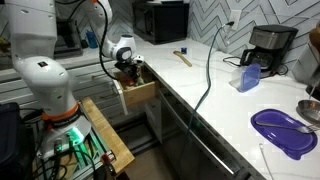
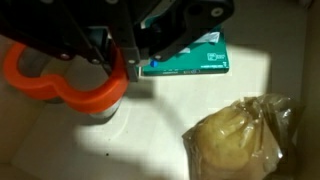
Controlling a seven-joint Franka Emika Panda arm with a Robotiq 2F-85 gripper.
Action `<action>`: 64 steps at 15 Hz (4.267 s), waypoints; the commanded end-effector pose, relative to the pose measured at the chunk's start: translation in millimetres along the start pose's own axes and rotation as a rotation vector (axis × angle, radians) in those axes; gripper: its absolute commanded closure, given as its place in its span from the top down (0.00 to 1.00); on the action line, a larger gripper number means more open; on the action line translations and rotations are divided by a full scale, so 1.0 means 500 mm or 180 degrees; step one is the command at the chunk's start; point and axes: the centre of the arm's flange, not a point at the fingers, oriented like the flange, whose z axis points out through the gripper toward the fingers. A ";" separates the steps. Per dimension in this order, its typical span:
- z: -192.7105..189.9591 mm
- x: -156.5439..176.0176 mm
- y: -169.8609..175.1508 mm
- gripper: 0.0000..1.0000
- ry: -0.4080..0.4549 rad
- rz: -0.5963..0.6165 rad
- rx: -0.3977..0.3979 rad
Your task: Remove the orange heart bowl from the drawer and put it on the counter top
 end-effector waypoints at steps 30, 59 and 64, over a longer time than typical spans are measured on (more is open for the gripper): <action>-0.630 0.106 0.273 0.03 0.0726 0.1572 -0.0649; -0.407 0.227 0.717 0.38 0.0228 0.3556 -0.0806; -0.464 0.229 0.703 0.68 0.0292 0.3396 -0.0650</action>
